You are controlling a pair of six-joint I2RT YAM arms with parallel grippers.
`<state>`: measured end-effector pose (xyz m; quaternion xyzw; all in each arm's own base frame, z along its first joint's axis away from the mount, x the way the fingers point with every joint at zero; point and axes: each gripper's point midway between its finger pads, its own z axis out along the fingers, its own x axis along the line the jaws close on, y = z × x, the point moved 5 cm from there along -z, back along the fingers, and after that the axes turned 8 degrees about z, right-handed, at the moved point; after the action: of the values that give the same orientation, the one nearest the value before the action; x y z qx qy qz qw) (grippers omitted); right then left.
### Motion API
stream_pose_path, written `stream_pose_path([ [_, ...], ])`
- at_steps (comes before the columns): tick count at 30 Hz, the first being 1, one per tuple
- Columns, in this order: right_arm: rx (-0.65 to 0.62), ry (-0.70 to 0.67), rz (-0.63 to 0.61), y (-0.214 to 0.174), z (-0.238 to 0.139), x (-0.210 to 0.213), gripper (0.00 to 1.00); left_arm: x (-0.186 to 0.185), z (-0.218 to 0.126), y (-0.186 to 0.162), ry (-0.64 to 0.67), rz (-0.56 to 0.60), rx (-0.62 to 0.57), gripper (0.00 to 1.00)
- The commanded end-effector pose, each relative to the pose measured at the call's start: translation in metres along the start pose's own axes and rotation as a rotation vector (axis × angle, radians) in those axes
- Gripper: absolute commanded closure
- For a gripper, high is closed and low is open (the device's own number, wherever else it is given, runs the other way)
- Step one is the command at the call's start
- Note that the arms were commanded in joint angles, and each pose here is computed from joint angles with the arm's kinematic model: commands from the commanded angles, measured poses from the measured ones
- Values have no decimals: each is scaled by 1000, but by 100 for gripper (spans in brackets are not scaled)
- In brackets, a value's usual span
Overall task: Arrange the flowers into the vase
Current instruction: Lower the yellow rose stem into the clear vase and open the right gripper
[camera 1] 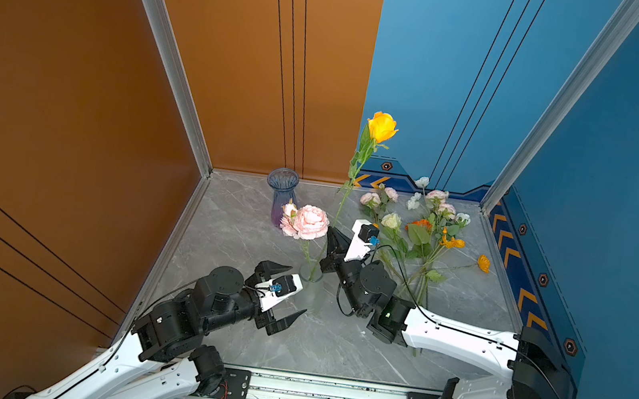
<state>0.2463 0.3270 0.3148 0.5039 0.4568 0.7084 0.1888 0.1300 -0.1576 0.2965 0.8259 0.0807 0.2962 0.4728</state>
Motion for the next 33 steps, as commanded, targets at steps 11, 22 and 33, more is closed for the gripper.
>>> stream_pose_path([
  [11, 55, -31, 49, -35, -9, -15, 100, -3, 6, -3, -38, -22, 8, 2],
  [22, 135, -32, 21, -57, -11, -19, 98, -4, 7, -3, -51, -27, 10, 2],
  [33, 148, -41, 9, -57, -13, -20, 89, -5, 8, -3, -59, -30, 11, 2],
])
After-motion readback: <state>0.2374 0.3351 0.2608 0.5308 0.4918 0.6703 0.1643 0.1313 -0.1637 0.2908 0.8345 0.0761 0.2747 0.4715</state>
